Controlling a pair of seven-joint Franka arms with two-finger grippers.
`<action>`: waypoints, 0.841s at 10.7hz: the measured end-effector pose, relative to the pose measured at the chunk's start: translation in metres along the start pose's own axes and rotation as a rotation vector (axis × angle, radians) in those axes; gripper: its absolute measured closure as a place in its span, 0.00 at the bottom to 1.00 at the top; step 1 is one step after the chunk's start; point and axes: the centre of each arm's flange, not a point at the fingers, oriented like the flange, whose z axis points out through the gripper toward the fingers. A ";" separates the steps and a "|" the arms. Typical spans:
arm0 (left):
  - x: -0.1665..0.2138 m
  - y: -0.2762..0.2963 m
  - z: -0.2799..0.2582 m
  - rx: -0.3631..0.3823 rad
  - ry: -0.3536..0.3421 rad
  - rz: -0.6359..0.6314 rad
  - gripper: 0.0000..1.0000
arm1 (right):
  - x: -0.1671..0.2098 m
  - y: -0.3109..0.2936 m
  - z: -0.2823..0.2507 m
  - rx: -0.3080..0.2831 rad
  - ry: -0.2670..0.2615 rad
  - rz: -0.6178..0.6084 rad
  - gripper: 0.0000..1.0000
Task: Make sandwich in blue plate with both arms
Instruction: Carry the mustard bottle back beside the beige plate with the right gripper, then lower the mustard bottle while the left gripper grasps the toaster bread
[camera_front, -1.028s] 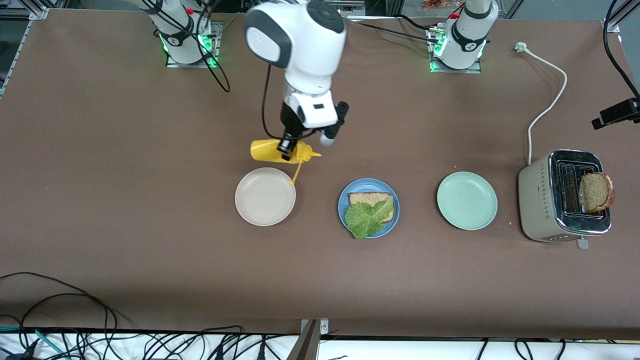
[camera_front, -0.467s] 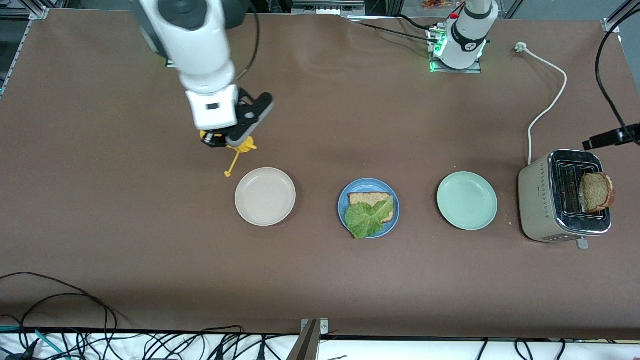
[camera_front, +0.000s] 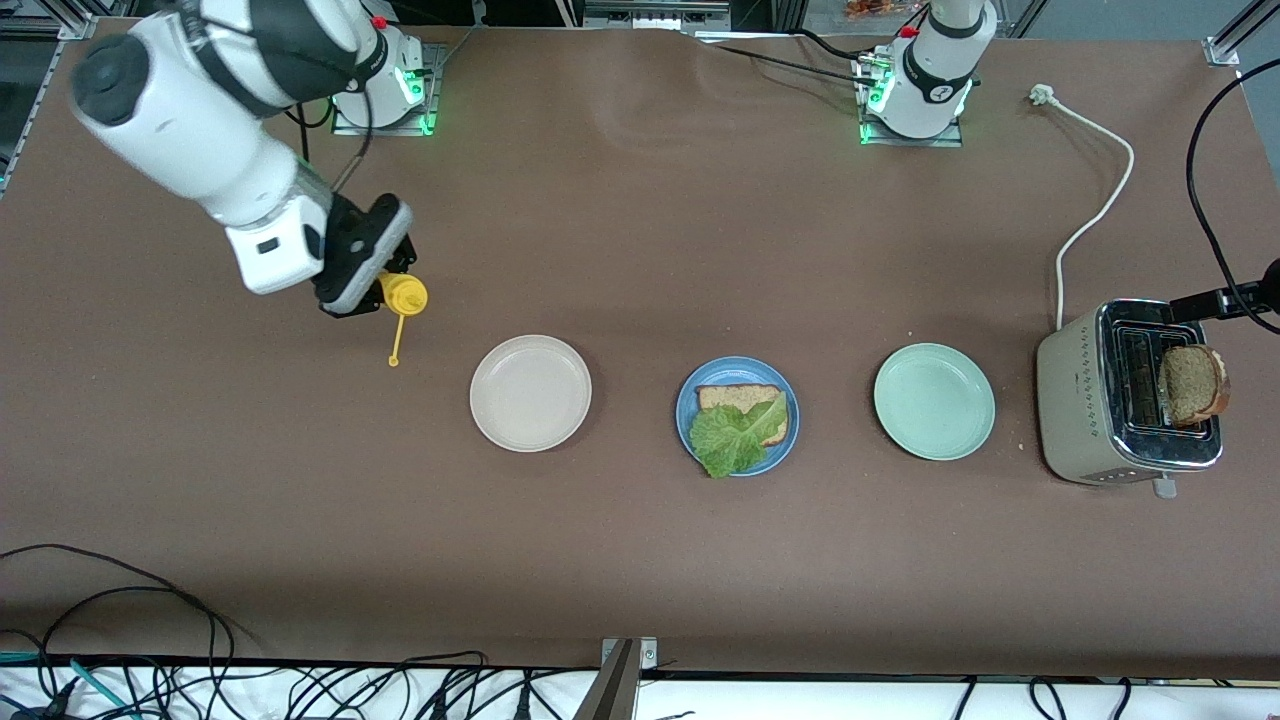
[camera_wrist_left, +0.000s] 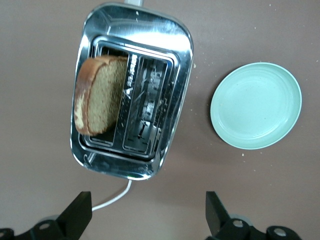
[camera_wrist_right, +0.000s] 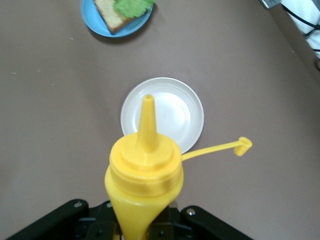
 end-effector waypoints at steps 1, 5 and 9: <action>0.010 -0.006 0.005 0.004 0.001 0.031 0.00 | -0.023 0.014 0.007 0.055 0.065 -0.022 0.93; 0.049 -0.051 0.042 0.012 0.041 0.120 0.00 | -0.102 0.062 0.065 0.176 0.282 -0.110 0.93; 0.064 -0.064 0.074 0.008 0.032 0.107 0.00 | -0.136 0.068 0.121 0.200 0.427 -0.166 0.93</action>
